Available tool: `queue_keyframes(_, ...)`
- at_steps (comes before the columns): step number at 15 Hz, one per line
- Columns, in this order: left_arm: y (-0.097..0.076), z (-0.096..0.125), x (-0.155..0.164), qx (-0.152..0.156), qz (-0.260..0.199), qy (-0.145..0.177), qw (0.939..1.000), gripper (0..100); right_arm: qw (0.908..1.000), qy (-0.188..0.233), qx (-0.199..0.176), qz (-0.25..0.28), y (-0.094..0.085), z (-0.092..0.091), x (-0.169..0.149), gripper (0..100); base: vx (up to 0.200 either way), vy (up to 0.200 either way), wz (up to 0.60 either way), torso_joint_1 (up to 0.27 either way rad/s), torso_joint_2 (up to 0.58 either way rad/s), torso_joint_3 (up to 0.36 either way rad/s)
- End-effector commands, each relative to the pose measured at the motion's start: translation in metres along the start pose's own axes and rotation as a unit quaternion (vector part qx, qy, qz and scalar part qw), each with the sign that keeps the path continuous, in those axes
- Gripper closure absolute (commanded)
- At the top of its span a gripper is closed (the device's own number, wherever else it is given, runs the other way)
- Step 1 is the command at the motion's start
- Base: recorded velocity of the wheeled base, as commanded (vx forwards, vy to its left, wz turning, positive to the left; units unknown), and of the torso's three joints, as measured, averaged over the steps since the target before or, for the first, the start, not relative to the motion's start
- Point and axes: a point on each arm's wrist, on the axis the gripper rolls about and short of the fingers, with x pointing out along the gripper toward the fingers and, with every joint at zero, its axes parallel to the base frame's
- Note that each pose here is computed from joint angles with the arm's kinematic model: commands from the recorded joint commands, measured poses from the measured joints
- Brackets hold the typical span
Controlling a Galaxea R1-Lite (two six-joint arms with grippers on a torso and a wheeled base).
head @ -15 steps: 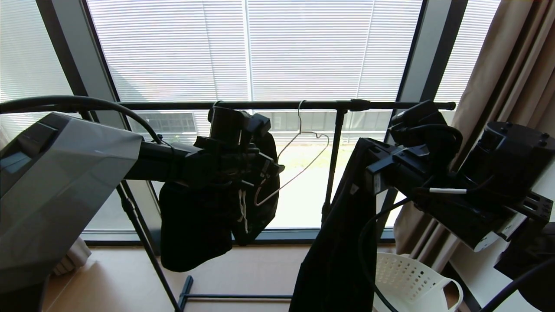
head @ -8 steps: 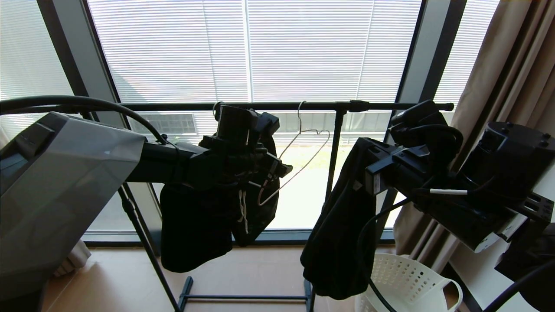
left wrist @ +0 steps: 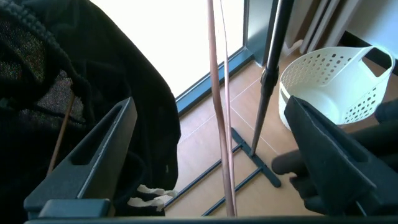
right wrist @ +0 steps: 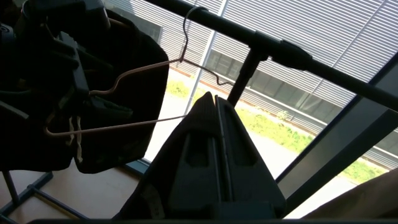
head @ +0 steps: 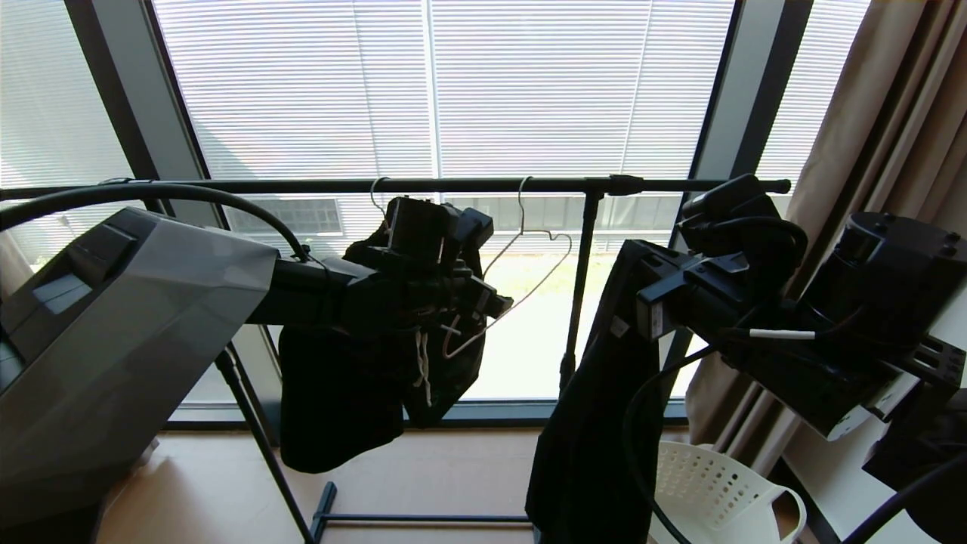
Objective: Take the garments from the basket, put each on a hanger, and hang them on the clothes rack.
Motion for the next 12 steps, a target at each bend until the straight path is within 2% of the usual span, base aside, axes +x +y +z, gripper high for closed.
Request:
queue_keyframes(1,-0.002,-0.002,0.003,0.0,-0.002,0.003,1.0,100,1.0,-0.001,0.001,0.0,0.0,0.0,0.0,100,0.0,0.0,0.0,0.0,0.0,0.0)
queue_keyframes(12,0.007,0.017,-0.009,-0.001,0.014,-0.028,0.9995,100,1.0,-0.002,0.001,-0.001,-0.001,0.001,-0.001,100,0.0,0.0,0.0,0.0,0.0,0.0)
